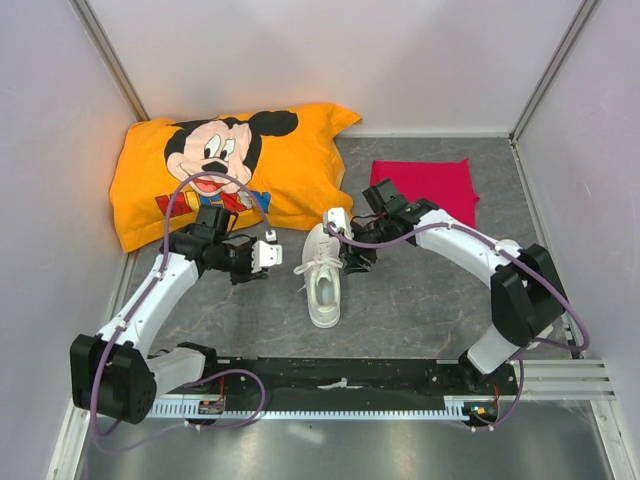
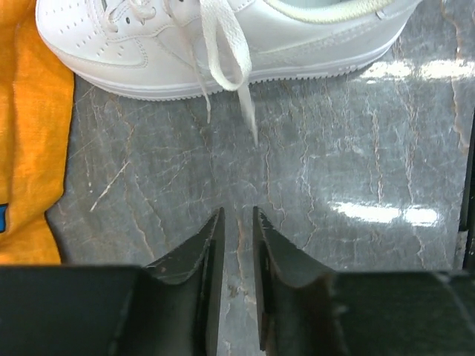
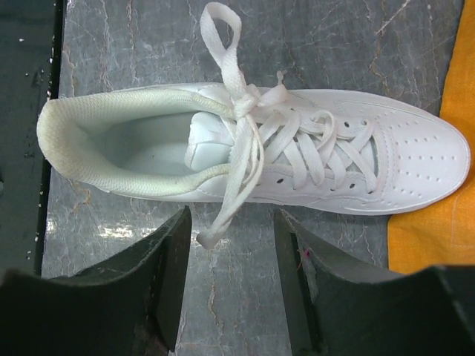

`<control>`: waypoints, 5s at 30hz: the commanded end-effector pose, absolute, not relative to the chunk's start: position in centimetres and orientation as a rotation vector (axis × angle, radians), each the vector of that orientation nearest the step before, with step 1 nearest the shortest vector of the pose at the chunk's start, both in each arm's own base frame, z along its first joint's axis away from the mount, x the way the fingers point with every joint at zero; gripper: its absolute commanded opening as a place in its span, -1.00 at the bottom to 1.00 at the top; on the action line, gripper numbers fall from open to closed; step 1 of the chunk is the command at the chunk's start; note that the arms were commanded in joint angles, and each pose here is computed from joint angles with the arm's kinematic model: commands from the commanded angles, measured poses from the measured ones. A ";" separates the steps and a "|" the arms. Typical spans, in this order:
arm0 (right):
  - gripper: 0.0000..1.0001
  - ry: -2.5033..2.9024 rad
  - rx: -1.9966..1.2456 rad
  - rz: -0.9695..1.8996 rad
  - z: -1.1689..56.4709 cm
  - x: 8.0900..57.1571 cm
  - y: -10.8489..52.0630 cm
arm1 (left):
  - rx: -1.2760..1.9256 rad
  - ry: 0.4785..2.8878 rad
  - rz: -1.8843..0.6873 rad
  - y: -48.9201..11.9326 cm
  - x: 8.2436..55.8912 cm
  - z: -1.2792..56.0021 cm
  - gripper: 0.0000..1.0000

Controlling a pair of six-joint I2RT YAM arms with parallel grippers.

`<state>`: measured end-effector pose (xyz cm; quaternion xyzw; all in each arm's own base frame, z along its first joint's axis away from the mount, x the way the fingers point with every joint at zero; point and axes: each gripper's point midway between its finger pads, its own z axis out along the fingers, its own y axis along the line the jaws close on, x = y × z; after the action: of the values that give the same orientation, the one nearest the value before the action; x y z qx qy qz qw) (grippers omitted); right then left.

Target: Tie the shoes

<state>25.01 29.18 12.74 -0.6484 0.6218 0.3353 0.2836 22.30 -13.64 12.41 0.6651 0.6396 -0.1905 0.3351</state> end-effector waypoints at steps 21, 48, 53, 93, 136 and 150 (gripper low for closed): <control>-0.47 1.646 -1.735 0.860 13.2 26.5 30.7 | 1.628 1.524 -0.638 -23.3 25.2 13.8 0.34; -1.00 1.763 -1.660 0.697 12.8 27.5 27.0 | 1.546 1.576 -0.438 -19.3 27.2 15.6 -0.97; -1.00 1.784 -1.660 0.669 12.3 27.5 26.1 | 1.512 1.597 -0.410 -18.7 28.1 15.7 -0.97; -1.00 1.865 -1.696 0.584 8.8 27.0 21.9 | 1.483 1.659 -0.379 -16.3 28.4 12.0 -0.97; 0.91 1.977 -1.029 0.659 22.0 30.3 22.6 | 1.087 1.873 -0.729 -19.5 26.8 23.2 0.97; 0.96 2.358 -0.349 0.459 17.2 31.1 11.8 | 0.492 2.372 -0.575 -14.0 32.9 21.1 0.99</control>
<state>32.67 13.85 20.01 -0.2026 0.8782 0.1998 0.3845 33.77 -15.83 23.61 0.2641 0.8544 -0.2554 0.3673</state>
